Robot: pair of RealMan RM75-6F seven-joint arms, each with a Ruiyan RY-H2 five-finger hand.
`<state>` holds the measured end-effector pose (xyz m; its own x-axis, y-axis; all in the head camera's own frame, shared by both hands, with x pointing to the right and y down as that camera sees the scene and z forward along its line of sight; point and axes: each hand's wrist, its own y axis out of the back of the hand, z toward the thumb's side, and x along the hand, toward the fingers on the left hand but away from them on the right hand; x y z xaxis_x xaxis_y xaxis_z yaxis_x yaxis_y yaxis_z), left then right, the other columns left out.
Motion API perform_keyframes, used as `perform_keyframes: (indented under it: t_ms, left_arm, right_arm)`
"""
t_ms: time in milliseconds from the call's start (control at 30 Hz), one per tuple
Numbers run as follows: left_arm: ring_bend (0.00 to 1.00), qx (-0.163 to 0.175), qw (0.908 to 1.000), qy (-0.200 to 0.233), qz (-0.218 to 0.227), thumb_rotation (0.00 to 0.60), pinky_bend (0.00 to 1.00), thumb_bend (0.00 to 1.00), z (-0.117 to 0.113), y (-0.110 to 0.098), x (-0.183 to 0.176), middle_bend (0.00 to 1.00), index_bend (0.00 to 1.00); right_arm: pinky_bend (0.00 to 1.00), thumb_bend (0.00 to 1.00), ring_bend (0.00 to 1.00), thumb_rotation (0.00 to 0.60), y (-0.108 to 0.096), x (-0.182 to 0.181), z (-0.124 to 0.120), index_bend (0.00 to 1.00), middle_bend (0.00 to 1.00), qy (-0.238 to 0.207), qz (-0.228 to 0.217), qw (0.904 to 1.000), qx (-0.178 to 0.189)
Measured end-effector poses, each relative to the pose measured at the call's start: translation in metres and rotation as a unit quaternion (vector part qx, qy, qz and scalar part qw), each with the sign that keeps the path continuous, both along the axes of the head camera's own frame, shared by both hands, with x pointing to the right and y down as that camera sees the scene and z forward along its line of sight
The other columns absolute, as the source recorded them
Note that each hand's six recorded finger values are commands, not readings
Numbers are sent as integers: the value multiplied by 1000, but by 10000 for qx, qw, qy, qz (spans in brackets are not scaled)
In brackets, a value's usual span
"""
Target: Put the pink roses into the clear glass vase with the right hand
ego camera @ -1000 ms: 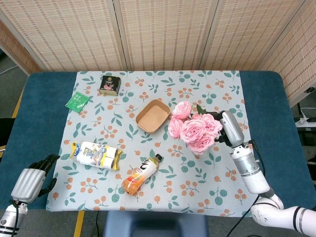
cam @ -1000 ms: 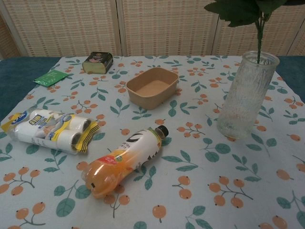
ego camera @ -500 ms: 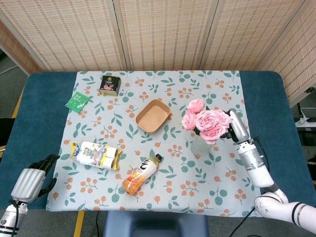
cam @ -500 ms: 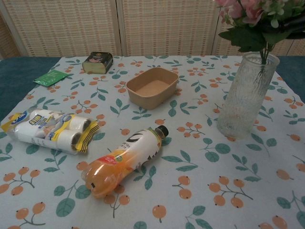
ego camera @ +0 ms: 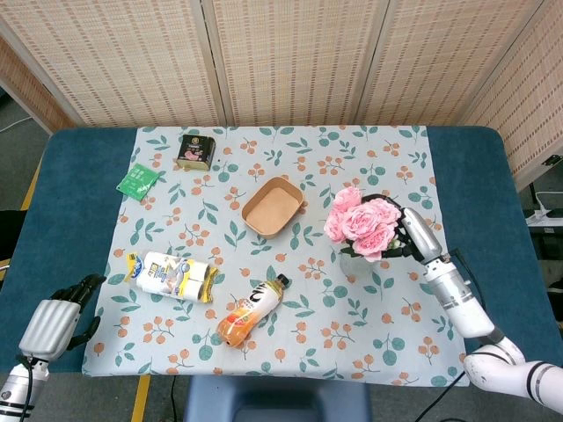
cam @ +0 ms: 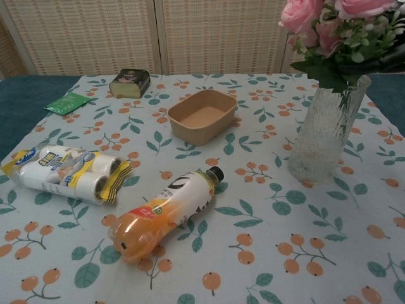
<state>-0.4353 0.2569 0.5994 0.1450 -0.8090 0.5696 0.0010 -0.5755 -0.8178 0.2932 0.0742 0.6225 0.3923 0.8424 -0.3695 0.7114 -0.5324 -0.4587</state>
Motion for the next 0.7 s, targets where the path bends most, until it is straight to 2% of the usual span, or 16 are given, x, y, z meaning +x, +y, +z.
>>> perform_keyframes:
  t_ms: [167, 300, 367, 433, 467, 567, 600, 700]
  left_arm:
    - [283, -4, 10000, 11, -11, 600, 379, 423, 0, 0, -1, 137, 132]
    - [283, -29, 10000, 7, -32, 600, 380, 423, 1, -1, -2, 137, 133]
    - [283, -43, 10000, 9, -53, 600, 380, 422, 2, -1, -3, 137, 132]
    - [283, -45, 10000, 14, -69, 600, 380, 423, 2, -2, -4, 137, 133]
    - [283, -43, 10000, 13, -74, 600, 380, 423, 2, -2, -4, 137, 133]
    - [283, -37, 10000, 11, -56, 600, 380, 422, 2, -2, -4, 137, 133]
    - [283, -35, 10000, 11, -49, 600, 380, 422, 2, -2, -3, 137, 133]
    - [283, -40, 10000, -2, -12, 600, 379, 422, 2, -1, -2, 137, 133]
  right_arm:
    - [964, 0, 954, 600, 8, 20, -17, 0, 981, 302, -29, 9989, 365]
    - [941, 0, 927, 600, 21, 47, -34, 0, 939, 881, 90, 9927, 815]
    - [919, 0, 890, 600, 29, 60, -41, 52, 893, 1259, 142, 9868, 1013]
    - [893, 0, 823, 600, 42, 75, -49, 150, 818, 1794, 210, 9753, 1272]
    - [886, 0, 801, 600, 48, 82, -53, 159, 795, 2055, 238, 9684, 1392]
    - [875, 0, 730, 600, 72, 104, -64, 132, 720, 2998, 319, 9374, 1741]
    - [874, 0, 712, 600, 84, 112, -67, 123, 700, 3366, 330, 9237, 1802]
    - [873, 0, 696, 600, 110, 125, -70, 116, 683, 4008, 221, 8989, 1755]
